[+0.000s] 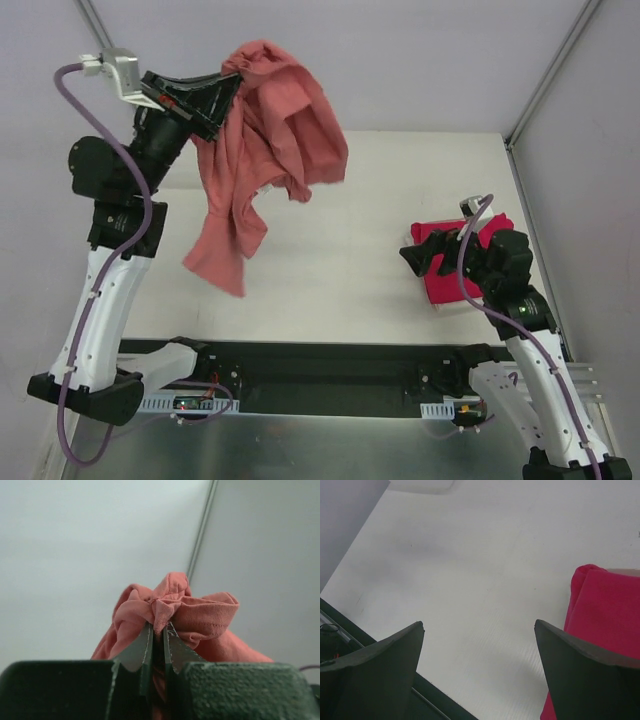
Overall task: Fold and stack the t-shirts
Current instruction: Move the tshirt to the center of the board, then flatten out the tshirt
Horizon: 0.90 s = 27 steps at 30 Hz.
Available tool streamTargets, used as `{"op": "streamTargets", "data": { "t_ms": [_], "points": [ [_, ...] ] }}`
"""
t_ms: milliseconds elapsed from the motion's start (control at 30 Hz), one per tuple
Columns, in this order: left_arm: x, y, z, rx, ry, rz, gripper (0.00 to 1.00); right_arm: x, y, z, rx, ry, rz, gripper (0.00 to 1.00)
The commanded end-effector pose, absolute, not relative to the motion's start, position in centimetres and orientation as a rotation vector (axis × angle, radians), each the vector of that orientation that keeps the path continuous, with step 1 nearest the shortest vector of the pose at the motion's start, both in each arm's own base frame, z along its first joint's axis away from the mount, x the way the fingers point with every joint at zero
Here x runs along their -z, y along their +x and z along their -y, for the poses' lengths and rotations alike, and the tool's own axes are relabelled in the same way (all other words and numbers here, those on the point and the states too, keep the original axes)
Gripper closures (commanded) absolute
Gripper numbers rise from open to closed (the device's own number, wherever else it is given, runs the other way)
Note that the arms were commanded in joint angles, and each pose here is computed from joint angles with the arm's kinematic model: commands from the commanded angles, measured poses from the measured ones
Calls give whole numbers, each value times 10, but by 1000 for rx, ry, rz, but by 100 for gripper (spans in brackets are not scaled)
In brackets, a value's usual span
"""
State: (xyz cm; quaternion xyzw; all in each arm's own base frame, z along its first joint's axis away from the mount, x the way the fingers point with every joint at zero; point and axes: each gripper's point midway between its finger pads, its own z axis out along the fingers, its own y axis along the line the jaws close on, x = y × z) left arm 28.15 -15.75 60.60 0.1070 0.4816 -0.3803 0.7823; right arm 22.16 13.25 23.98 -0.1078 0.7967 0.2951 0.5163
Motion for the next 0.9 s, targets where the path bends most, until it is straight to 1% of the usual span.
{"op": "streamTargets", "data": {
  "t_ms": [0,67,100,133,167,200,233,267,300,400,467,500,533,567,600,633,667,700,733,767,800,867],
  "points": [
    [-520,320,209,1044,249,-1248,100,-231,221,-130,-692,-242,-1945,4],
    [-485,337,225,1052,209,-1319,98,-232,221,-131,-694,-246,-1948,4],
    [-446,347,249,1079,218,-1411,96,-231,222,-130,-693,-243,-1955,4],
    [-427,352,260,1079,231,-1455,93,-230,222,-130,-689,-239,-1963,4],
    [-409,354,272,1091,244,-1500,64,-229,223,-128,-680,-232,-1968,4],
    [-376,363,284,1092,245,-1587,47,-225,224,-124,-652,-210,-1985,4],
    [-360,363,293,1105,243,-1636,17,-222,227,-121,-629,-195,-2001,4],
    [-346,368,293,1088,215,-1674,1,-220,228,-118,-609,-185,-2011,4],
    [-325,371,294,1080,193,-1726,1,-216,230,-113,-577,-163,-2026,4],
    [-301,366,288,1052,157,-1812,1,-211,233,-115,-585,-159,-2048,4],
    [-274,356,276,1001,117,-1904,1,-207,235,-118,-604,-154,-2065,4],
    [-279,347,266,985,98,-1894,1,-207,236,-118,-605,-148,-2069,4],
    [-268,339,259,962,73,-1926,1,-204,237,-119,-606,-146,-2084,4],
    [-241,328,247,921,37,-1986,1,-202,238,-119,-607,-139,-2094,4],
    [-244,321,230,869,-27,-1968,1,-203,238,-121,-618,-140,-2099,4],
    [-232,314,218,841,-88,-1994,1,-201,239,-123,-626,-145,-2111,4],
    [-205,294,200,784,-139,-2065,1,-200,239,-125,-637,-151,-2118,4],
    [-188,290,180,687,-234,-2092,1,-201,240,-128,-652,-163,-2123,4],
    [-175,282,170,658,-328,-2121,1,-200,239,-134,-672,-186,-2131,4],
    [-147,261,151,569,-381,-2209,1,-199,238,-138,-681,-201,-2144,4],
    [-137,257,136,498,-475,-2214,1,-197,242,-142,-672,-213,-2166,4],
    [-110,234,114,381,-540,-2294,1,-193,239,-155,-664,-273,-2197,4]
  ]
}}
